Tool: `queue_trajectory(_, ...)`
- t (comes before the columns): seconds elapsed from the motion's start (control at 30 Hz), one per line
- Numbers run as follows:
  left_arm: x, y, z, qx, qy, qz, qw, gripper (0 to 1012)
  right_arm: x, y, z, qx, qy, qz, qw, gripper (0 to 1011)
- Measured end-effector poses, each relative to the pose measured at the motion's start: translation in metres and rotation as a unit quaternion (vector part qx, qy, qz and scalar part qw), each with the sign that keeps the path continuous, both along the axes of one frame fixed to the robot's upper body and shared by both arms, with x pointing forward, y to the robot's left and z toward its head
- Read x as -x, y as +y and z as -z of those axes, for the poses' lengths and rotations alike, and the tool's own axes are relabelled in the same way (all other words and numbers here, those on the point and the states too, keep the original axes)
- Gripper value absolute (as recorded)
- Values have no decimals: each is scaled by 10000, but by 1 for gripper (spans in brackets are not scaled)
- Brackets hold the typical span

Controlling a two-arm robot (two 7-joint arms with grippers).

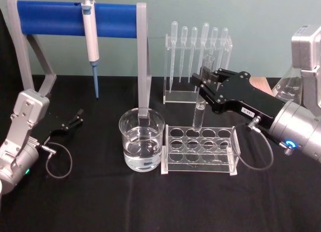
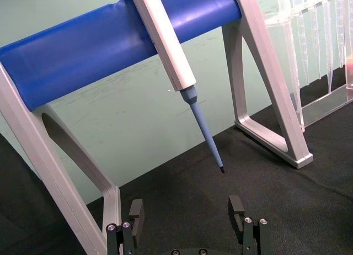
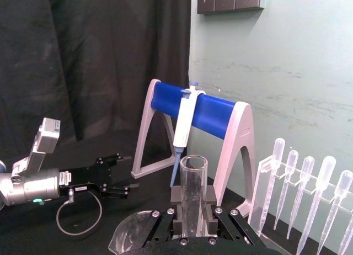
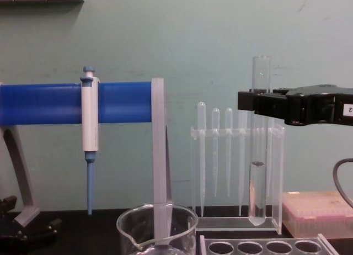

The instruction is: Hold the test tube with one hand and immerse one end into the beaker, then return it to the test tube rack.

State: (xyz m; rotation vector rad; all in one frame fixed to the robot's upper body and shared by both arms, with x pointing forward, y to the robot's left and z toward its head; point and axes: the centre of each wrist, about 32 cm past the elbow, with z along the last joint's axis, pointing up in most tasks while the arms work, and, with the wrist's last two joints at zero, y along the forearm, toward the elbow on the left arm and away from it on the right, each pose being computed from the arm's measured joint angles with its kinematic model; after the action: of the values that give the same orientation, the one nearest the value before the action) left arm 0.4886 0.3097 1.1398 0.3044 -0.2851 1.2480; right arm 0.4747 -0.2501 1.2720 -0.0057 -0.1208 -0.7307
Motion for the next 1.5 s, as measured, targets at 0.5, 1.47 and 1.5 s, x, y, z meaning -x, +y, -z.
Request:
queue_trajectory(0.5, 0, 0, 0, 0, 0, 0, 10000, 1000, 0, 0, 0, 0, 0, 0, 10000, 224)
queue_trajectory(1.47, 0, 0, 0, 0, 0, 0, 10000, 1000, 0, 0, 0, 0, 0, 0, 10000, 224)
queue_trajectory(1.5, 0, 0, 0, 0, 0, 0, 10000, 1000, 0, 0, 0, 0, 0, 1, 10000, 224)
